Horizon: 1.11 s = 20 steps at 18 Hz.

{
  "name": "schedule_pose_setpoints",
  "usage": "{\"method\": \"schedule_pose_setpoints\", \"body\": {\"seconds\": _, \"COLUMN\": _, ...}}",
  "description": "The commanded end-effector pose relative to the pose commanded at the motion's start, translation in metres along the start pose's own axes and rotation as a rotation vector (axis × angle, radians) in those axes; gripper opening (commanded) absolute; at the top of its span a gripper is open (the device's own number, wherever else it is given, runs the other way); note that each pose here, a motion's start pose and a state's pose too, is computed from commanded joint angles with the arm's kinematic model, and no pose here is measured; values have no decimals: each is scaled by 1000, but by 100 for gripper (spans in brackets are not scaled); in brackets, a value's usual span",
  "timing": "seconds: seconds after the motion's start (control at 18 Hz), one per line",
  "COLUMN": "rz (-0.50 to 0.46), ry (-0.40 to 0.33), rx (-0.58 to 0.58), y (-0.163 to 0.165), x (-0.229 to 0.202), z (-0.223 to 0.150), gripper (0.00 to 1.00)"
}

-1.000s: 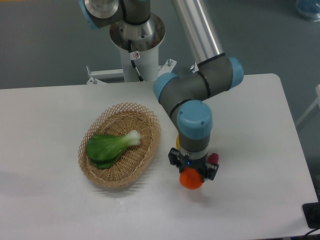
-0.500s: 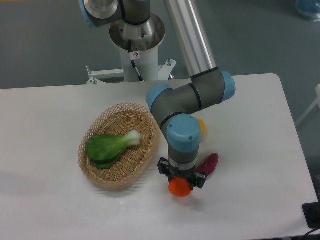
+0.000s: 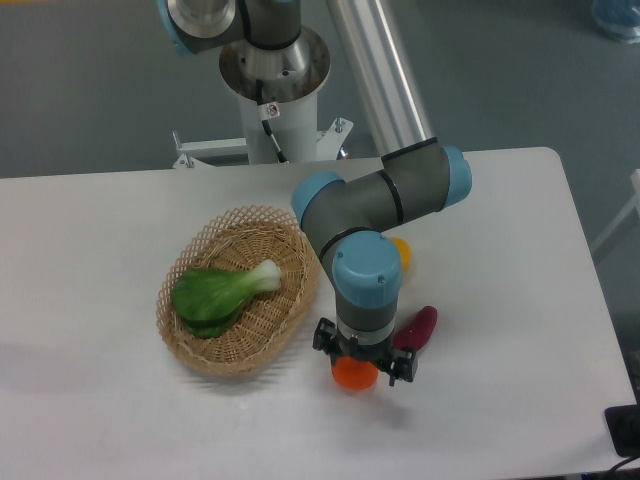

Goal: Place the orange on the table
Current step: 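Open the gripper to release the orange on the table, then raise the open gripper away from the orange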

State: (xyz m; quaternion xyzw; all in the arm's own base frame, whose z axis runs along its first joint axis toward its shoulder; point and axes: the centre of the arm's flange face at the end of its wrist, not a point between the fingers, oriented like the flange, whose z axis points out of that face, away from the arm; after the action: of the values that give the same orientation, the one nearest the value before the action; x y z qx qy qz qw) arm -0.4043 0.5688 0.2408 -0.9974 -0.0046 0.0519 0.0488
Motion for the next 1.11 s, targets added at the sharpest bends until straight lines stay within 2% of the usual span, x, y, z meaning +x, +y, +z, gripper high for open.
{"method": "schedule_pose_setpoints", "body": {"seconds": 0.17, "rz": -9, "ry": -23, "rx": 13, "y": 1, "x": -12, "z": -12, "gripper": 100}}
{"method": "schedule_pose_setpoints", "body": {"seconds": 0.39, "rz": -61, "ry": -50, "rx": 25, "y": 21, "x": -43, "z": -29, "gripper": 100}}
{"method": "schedule_pose_setpoints", "body": {"seconds": 0.5, "rz": -72, "ry": -74, "rx": 35, "y": 37, "x": -58, "z": -51, "gripper": 100}}
{"method": "schedule_pose_setpoints", "body": {"seconds": 0.72, "rz": 17, "ry": -106, "rx": 30, "y": 77, "x": -93, "z": -75, "gripper": 100}}
{"method": "schedule_pose_setpoints", "body": {"seconds": 0.89, "rz": -13, "ry": -109, "rx": 31, "y": 114, "x": -109, "z": -93, "gripper": 100}}
{"method": "schedule_pose_setpoints", "body": {"seconds": 1.0, "rz": 7, "ry": -95, "rx": 16, "y": 129, "x": -114, "z": -100, "gripper": 100}}
{"method": "schedule_pose_setpoints", "body": {"seconds": 1.11, "rz": 87, "ry": -46, "rx": -19, "y": 147, "x": -116, "z": -109, "gripper": 100}}
